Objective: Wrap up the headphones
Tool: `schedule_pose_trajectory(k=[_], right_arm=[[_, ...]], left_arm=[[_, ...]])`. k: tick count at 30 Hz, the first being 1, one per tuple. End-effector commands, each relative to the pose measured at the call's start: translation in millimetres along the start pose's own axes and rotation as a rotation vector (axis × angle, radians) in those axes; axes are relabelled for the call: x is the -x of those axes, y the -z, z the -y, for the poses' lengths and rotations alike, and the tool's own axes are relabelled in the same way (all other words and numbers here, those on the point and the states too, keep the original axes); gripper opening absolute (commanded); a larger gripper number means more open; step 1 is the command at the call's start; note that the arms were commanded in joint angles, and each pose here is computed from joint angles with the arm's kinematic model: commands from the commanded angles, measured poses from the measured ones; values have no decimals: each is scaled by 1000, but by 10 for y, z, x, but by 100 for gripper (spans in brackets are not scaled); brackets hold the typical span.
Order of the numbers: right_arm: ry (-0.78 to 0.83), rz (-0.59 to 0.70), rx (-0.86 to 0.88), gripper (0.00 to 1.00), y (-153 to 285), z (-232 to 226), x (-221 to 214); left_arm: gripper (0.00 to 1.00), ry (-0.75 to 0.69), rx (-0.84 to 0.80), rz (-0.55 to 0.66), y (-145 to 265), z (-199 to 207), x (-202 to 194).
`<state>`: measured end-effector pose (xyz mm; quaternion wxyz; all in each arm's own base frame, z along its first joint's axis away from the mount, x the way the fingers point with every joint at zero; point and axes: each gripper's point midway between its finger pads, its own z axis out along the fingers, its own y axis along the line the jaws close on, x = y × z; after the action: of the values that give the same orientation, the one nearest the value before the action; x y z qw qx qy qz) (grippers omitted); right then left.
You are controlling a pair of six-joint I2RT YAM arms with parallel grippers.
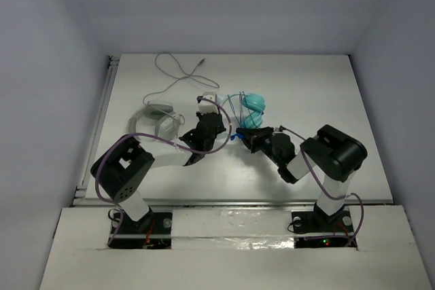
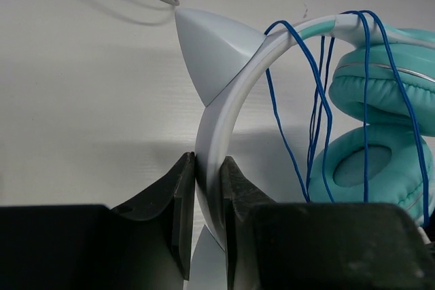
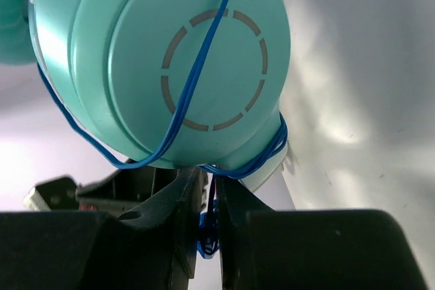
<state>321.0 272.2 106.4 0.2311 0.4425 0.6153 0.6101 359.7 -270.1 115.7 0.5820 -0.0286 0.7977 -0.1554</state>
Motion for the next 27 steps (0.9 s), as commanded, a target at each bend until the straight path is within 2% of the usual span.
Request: schedule_pose_trajectory(k=[1,6,10,13,14,17,20,27], right_arm=[[-143,-37,508,20,188,-1233,-59],[-137,20,522,24,171,-1304,20],[-172,81,529,25,146,-1360,155],[-161,91,484,30,34,-1343,145],[-157,96,476,39,23,-1346,146],[-148,120,433,50,-9,-1250,185],[-137,119,340,51,-116,-1092,203],[-42,65,247,50,-310,-1077,53]], left_arm=[[0,72,-232,0,167,633,86],[0,75,-262,-55,127,697,-105],[0,84,-286,-79,148,788,-137],[0,99,-287,-95,142,774,-148],[0,96,-287,-101,141,776,-161],[0,83,-286,-119,130,780,-205],[0,82,-291,-144,113,803,-272],[0,84,-300,-205,104,840,-335]])
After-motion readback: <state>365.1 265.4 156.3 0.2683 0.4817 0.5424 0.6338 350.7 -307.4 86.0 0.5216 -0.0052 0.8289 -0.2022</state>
